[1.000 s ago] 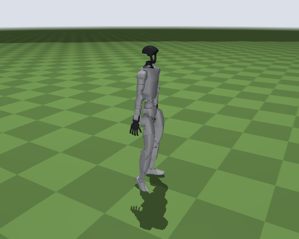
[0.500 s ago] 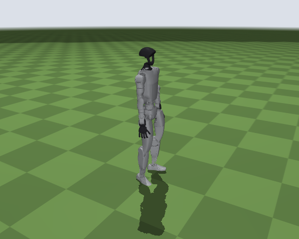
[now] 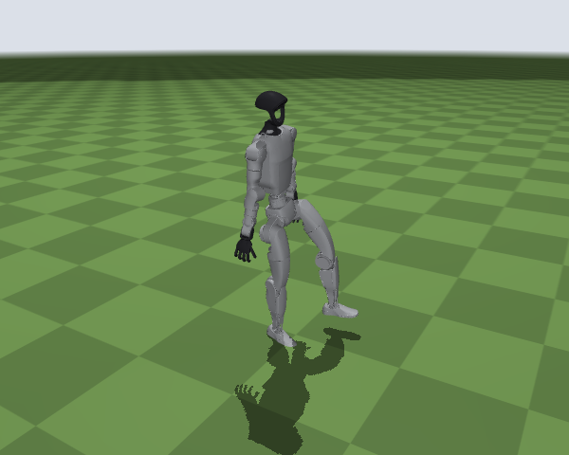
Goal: Upper body actions
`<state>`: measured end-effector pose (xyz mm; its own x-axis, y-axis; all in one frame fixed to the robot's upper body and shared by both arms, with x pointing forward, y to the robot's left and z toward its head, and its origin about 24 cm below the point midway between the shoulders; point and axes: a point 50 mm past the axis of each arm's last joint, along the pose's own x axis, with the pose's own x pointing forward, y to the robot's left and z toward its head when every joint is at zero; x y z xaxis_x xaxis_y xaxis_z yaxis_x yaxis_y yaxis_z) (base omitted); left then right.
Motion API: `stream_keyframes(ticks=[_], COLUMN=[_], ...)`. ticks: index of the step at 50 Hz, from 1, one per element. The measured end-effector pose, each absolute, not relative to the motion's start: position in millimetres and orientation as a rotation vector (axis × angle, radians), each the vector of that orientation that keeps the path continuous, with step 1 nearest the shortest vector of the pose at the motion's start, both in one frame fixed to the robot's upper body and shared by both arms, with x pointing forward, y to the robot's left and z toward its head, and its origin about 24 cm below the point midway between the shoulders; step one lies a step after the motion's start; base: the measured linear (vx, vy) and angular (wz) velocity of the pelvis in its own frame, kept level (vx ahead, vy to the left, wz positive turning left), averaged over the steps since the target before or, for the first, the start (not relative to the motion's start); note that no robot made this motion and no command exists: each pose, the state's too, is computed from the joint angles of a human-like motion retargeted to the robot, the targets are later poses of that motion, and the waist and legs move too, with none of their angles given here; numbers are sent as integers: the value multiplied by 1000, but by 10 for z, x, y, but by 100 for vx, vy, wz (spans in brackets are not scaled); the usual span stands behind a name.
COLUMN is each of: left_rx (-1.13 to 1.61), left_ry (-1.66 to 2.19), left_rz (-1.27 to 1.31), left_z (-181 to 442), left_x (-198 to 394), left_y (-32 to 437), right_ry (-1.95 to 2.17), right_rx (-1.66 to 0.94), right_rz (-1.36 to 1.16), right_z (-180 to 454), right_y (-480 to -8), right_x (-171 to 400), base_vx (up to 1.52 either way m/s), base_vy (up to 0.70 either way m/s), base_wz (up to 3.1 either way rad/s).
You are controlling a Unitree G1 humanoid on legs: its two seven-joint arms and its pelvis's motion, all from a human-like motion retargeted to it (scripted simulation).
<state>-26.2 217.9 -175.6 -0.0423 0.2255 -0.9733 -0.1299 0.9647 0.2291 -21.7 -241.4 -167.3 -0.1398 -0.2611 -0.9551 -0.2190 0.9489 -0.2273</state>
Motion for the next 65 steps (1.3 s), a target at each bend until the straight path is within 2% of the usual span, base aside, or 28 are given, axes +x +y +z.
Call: stream_keyframes(ticks=[5,12,15,20,30,38,42,47,52,60,65], left_rx=[34,-161,-161,-129,-75,80,146,228,198,-50,-87], left_ry=[1660,1788,1838,1851,1727,1481,1399,1355,1437,1738,1822], left_rz=[317,351,322,299,359,320,260,205,219,350,387], left_z=[-1742,-1708,-1682,-1680,-1734,-1740,-1711,-1681,-1715,-1710,-1666], left_x=[-465,-865,-997,-1038,-693,64,308,454,153,-703,-914], left_y=[2151,1869,1783,1711,1984,2303,2362,2417,2378,2086,2013], right_ry=[1703,1511,1419,1404,1660,1826,1840,1767,1635,1381,1318], right_rx=[-448,-505,-492,-480,-448,-340,-340,-322,-327,-420,-475], right_rz=[65,166,206,213,161,-3,-51,-18,93,301,302], right_z=[-1681,-1727,-1729,-1736,-1728,-1656,-1649,-1695,-1759,-1768,-1754], right_y=[-2415,-2240,-2128,-2093,-2250,-2324,-2333,-2258,-2085,-1857,-1880], right_x=[-95,429,624,618,-48,-526,-551,-311,54,636,699], base_vx=[-9,1,0,3,11,11,11,11,18,21,22], base_vy=[-15,-10,-2,5,12,10,12,14,17,26,29], base_wz=[-37,-93,-40,4,77,99,89,50,-44,-33,25])
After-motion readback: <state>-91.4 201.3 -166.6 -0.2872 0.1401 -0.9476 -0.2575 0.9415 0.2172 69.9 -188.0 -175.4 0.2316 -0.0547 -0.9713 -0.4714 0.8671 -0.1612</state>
